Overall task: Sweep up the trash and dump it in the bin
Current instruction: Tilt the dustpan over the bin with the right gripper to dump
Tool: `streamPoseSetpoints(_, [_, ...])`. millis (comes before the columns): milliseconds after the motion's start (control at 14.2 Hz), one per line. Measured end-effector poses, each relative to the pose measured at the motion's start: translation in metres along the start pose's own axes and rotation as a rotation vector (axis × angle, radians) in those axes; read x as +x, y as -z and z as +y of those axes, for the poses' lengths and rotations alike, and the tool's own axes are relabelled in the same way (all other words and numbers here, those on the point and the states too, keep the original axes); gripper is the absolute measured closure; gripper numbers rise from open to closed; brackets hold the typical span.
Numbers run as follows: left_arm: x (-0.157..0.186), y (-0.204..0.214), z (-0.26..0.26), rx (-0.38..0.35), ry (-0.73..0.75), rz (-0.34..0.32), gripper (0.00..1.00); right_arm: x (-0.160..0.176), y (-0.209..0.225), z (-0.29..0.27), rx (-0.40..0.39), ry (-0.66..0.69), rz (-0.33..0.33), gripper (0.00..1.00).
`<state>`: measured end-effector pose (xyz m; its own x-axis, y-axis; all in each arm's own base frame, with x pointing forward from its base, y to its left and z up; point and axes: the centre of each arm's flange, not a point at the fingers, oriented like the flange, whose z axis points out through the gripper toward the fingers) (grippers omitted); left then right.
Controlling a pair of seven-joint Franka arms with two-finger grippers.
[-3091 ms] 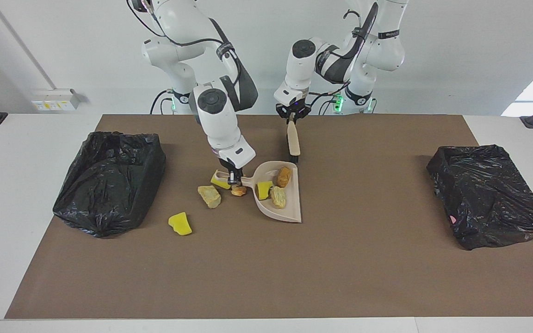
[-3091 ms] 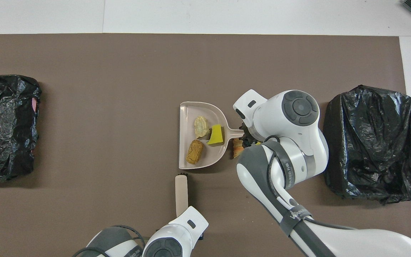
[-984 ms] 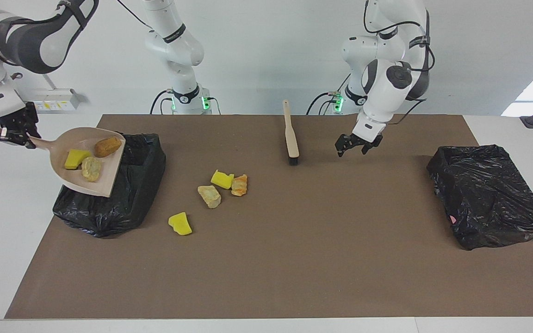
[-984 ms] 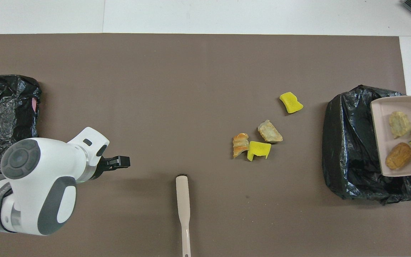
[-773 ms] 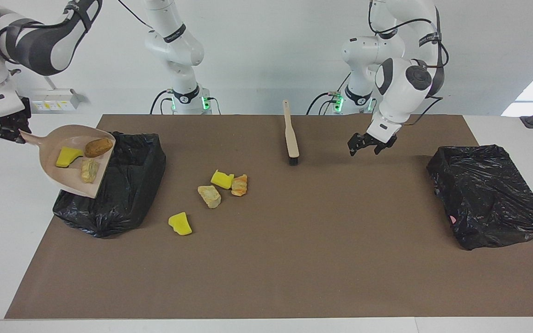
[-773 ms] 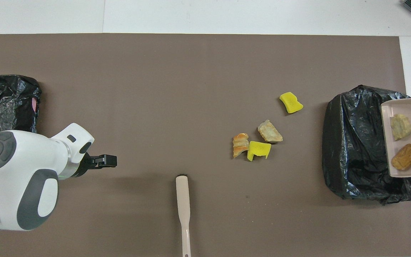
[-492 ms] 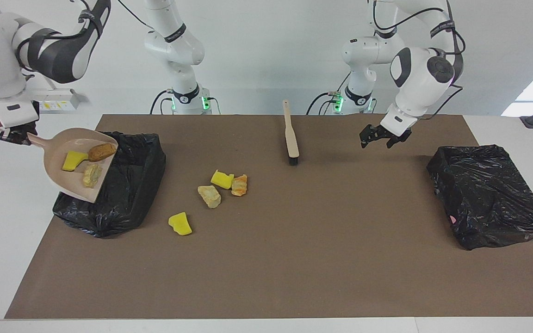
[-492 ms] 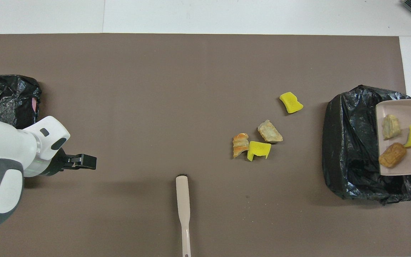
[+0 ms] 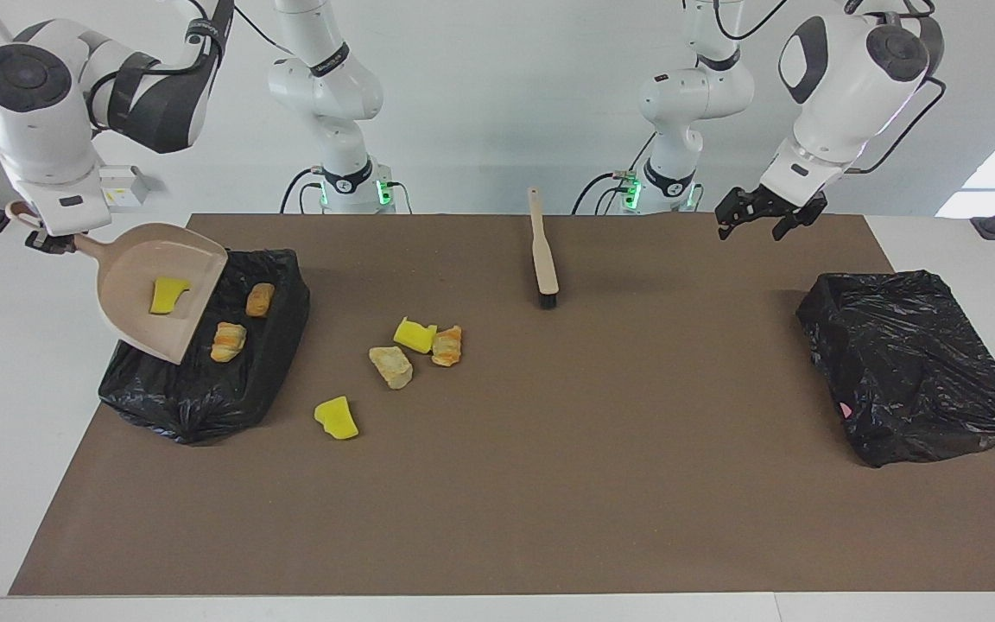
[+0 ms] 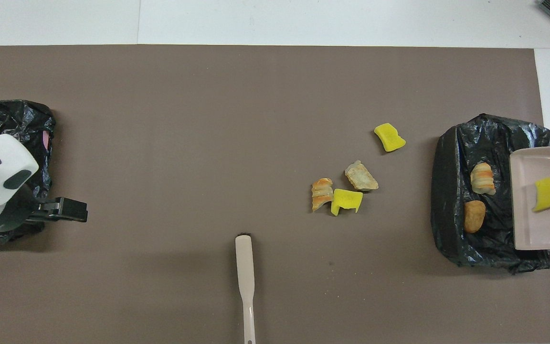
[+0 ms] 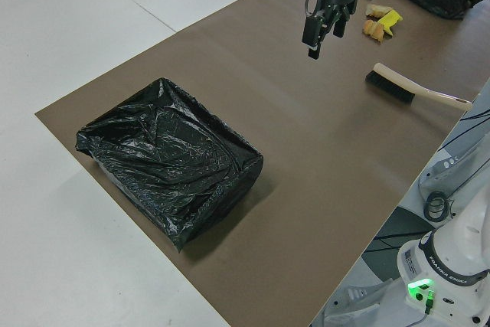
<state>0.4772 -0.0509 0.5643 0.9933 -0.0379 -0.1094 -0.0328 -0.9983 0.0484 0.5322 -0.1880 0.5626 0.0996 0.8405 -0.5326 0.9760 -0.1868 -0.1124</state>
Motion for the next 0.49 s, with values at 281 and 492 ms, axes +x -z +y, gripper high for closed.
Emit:
streamPoseSetpoints(281, [-0.009, 0.07, -0.025, -0.012, 0.032, 0.064, 0.0, 0.011, 0.037, -0.007, -0.05, 0.023, -0.115, 0.69])
streamPoseSetpoints(492, [-0.009, 0.099, -0.027, -0.014, 0.033, 0.112, 0.0, 0.032, 0.056, -0.011, -0.061, 0.0, -0.158, 0.69])
